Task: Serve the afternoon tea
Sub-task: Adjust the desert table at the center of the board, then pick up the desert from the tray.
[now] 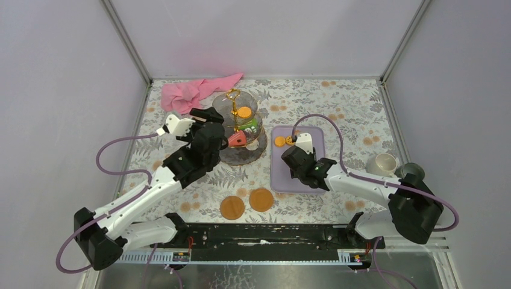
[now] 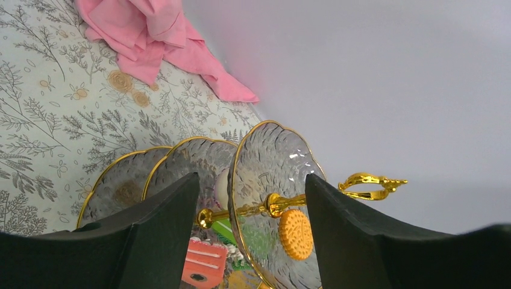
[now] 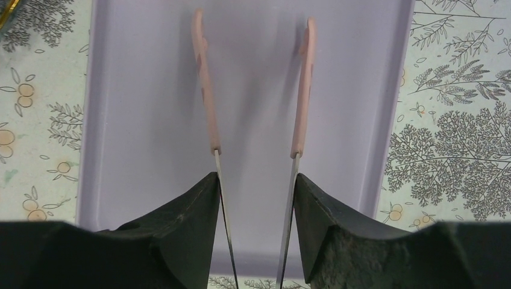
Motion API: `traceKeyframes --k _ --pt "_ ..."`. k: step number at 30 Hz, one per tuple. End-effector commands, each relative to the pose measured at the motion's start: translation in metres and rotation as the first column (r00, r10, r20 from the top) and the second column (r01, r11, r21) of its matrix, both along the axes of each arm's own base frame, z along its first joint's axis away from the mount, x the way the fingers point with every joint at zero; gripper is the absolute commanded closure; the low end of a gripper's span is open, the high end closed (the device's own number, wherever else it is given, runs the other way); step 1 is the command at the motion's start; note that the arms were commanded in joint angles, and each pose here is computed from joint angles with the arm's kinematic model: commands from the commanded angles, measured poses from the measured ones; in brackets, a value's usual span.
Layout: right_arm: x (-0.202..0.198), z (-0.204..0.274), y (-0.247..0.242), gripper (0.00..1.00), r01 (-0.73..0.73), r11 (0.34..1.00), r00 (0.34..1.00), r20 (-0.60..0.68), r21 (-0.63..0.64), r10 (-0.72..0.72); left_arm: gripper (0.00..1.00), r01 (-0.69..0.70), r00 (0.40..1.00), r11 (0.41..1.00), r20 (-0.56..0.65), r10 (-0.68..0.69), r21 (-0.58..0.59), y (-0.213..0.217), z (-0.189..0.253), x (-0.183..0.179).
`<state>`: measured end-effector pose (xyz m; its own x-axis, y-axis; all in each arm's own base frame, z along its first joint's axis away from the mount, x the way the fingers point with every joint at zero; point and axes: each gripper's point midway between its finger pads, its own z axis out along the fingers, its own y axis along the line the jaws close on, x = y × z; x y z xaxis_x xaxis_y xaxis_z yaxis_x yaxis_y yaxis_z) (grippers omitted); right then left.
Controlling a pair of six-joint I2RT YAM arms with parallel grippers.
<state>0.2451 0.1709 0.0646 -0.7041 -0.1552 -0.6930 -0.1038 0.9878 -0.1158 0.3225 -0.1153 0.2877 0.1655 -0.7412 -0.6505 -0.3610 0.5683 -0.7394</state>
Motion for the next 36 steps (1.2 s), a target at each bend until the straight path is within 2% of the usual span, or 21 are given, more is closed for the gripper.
traceKeyframes --k 1,22,36 --pt "0.012 0.004 0.006 0.46 -0.001 1.0 1.0 0.022 0.023 0.0 0.28 -0.017 0.999 0.999 0.034 0.016 0.03 0.005 0.009 -0.005" --pt "0.041 0.006 0.017 0.47 -0.028 0.999 0.999 0.017 0.027 0.027 0.28 -0.008 0.998 1.0 0.059 0.007 0.01 0.006 0.011 -0.018" --pt "0.057 -0.002 0.017 0.53 -0.025 0.999 0.999 -0.019 0.045 0.026 0.28 -0.025 0.997 1.0 0.074 0.024 0.012 0.013 0.013 -0.024"
